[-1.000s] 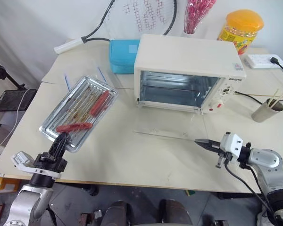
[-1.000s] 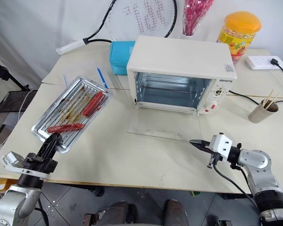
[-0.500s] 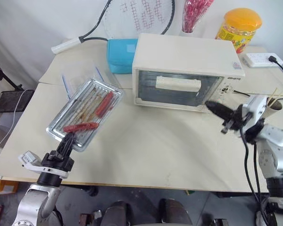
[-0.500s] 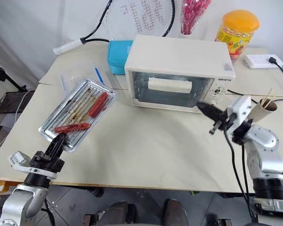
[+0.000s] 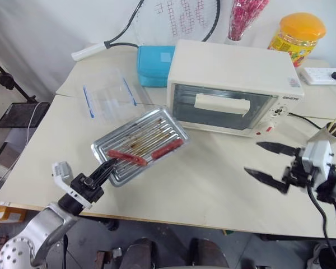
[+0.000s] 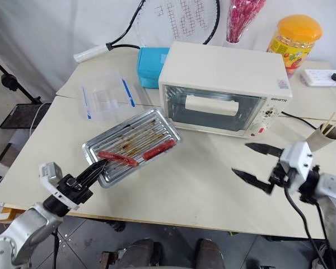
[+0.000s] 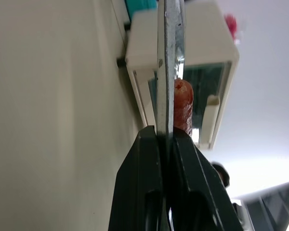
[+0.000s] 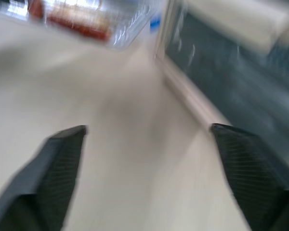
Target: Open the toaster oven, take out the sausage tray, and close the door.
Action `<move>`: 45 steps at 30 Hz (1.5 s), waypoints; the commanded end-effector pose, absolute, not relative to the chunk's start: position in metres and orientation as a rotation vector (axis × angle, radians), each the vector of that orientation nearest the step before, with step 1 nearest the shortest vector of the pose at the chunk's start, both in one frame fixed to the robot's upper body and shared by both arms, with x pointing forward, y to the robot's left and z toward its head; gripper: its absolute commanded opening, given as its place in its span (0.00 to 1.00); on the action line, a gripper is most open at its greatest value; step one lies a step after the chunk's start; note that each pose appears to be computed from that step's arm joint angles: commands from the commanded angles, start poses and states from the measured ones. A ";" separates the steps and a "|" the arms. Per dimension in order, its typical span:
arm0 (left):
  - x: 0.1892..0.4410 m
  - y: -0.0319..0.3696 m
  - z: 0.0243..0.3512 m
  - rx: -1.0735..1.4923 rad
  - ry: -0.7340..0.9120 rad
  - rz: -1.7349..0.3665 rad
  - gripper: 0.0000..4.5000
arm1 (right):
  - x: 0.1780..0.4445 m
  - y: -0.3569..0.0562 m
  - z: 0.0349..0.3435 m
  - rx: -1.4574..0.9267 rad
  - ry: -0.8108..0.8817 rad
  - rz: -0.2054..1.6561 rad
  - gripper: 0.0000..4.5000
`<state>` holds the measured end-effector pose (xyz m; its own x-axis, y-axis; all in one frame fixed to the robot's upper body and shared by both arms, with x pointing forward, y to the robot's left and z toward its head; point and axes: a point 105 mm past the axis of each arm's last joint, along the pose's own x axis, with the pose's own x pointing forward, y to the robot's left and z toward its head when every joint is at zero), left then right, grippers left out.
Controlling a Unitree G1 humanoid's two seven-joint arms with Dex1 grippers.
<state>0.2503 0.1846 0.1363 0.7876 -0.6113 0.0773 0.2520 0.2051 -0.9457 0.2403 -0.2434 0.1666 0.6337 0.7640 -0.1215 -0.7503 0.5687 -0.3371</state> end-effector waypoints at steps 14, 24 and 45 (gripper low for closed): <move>0.297 0.071 0.134 -0.977 0.885 -1.066 0.00 | 0.173 -0.273 0.164 -0.374 0.005 0.771 0.99; 0.301 0.042 0.102 -0.844 0.979 -1.022 0.00 | 0.159 -0.266 0.157 -0.352 0.051 0.787 0.99; 0.275 0.145 0.148 -0.057 0.266 -1.156 0.99 | 0.180 -0.266 0.154 -0.350 0.042 0.866 1.00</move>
<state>0.2706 0.1336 0.1204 0.3337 -0.8977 -0.2877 0.8023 0.4307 -0.4133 0.1803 -0.2644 0.1486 0.6601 0.7297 -0.1786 -0.7457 0.6077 -0.2732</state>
